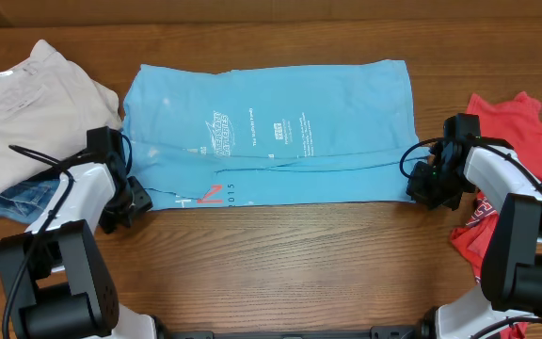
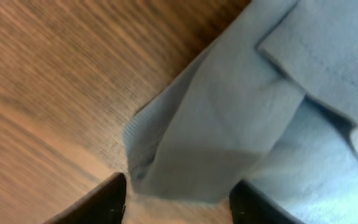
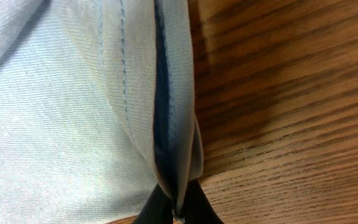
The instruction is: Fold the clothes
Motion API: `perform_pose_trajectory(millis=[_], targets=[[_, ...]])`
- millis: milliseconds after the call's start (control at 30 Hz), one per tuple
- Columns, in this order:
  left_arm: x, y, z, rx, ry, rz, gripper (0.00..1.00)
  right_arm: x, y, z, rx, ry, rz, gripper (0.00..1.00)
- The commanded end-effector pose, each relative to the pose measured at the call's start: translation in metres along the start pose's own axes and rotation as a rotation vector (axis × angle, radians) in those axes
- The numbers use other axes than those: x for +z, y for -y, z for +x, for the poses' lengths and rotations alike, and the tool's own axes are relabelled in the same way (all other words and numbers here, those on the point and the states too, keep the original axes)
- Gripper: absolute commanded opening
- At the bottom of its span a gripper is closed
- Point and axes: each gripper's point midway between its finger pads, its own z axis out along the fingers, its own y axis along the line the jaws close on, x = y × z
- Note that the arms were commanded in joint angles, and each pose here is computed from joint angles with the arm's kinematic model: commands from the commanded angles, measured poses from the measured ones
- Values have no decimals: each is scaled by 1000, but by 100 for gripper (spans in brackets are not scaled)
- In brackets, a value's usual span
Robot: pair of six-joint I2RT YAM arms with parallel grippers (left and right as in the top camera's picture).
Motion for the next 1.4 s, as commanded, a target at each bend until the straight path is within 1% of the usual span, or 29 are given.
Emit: perform_pose_trajectory(millis=[0, 33, 67, 200, 333, 367, 400, 433, 600, 667, 767, 900, 933, 967, 1000, 1033, 1233, 1333, 1367], targets=[[1, -5, -10, 5, 56, -21, 19, 12, 8, 13, 8, -43, 29, 4], [1, -6, -14, 9, 73, -30, 16, 12, 8, 13, 7, -43, 29, 4], [-1, -9, -18, 10, 92, -52, 4, 12, 8, 12, 7, -43, 29, 4], [-9, -25, -34, 16, 159, -152, 4, 12, 10, 12, 7, -40, 40, 4], [-20, -53, -48, 21, 237, -324, 5, 11, 13, 12, 8, -40, 55, 4], [-21, -57, -49, 20, 246, -344, 8, 11, 13, 12, 8, -40, 55, 4], [-22, -58, -50, 19, 250, -352, 16, 11, 13, 12, 8, -40, 55, 4], [-22, -58, -51, 18, 255, -355, 30, 11, 13, 12, 8, -40, 55, 4], [-22, -59, -49, 22, 246, -359, 39, 11, 15, 14, 14, -47, 69, 4], [-21, -59, -45, 28, 228, -356, 29, 11, 18, 18, 34, -62, 82, 4], [-20, -58, -42, 27, 216, -345, 29, 10, 20, 22, 37, -76, 96, 4], [-15, -44, -38, 27, 187, -259, 35, 10, 21, 23, 38, -81, 98, 4], [-14, -42, -38, 26, 182, -247, 32, 10, 21, 24, 40, -84, 99, 4], [-13, -40, -36, 27, 176, -236, 17, 10, 21, 26, 54, -91, 102, 4], [-13, -39, -36, 28, 173, -230, 6, 9, 22, 30, 72, -107, 108, 4], [-13, -39, -36, 29, 171, -231, 4, 9, 24, 35, 94, -124, 119, 4], [-12, -44, -26, 40, 133, -249, 4, 6, 28, 48, 103, -179, 140, 4], [-13, -51, -17, 19, 99, -281, 4, 5, 29, 53, 104, -198, 146, 4], [-14, -57, -13, -10, 92, -311, 4, 4, 30, 55, 107, -204, 147, 4]])
